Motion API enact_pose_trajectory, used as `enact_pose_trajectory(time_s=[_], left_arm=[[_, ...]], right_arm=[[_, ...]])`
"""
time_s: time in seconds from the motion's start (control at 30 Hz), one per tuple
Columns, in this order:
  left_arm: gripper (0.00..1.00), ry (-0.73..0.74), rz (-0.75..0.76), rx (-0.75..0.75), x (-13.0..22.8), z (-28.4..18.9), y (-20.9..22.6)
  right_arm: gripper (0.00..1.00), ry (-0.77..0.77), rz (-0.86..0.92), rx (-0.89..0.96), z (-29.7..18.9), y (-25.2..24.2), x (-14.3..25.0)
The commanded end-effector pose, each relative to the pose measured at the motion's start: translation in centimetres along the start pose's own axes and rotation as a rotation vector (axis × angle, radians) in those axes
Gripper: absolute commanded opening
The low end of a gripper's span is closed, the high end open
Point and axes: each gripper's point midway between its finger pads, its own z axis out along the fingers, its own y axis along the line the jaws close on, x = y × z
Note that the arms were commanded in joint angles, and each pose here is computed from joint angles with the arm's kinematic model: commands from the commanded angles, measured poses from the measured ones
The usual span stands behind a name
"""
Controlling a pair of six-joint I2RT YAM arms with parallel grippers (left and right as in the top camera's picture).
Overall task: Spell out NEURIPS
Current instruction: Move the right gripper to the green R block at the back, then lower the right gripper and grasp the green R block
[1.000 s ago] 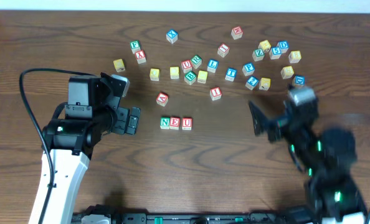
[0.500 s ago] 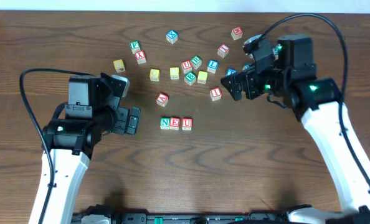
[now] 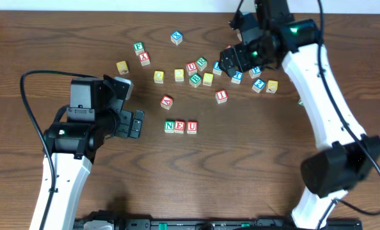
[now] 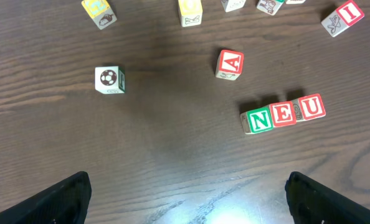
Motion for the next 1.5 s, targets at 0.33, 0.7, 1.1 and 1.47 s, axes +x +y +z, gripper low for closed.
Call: enact_pose_trajectory(time_s=[0.33,0.7,1.1,1.47], left_arm=[[0.98,-0.024,0.006,-0.017,-0.9,-0.7,0.4],[0.98,-0.024,0.006,-0.017,-0.9,-0.7,0.4],[0.98,-0.024,0.006,-0.017,-0.9,-0.7,0.4],[0.98,-0.024,0.006,-0.017,-0.9,-0.7,0.4]], right_arm=[[0.99,0.176,-0.042,0.091,8.9,-0.8,0.7],[0.99,0.135,-0.168,0.353,8.6,-2.9,-1.2],[0.99,-0.108,-0.147,0.218,10.6,0.8,-6.8],[0.99,-0.031,-0.121,0.160,15.7,0.3,-4.7]])
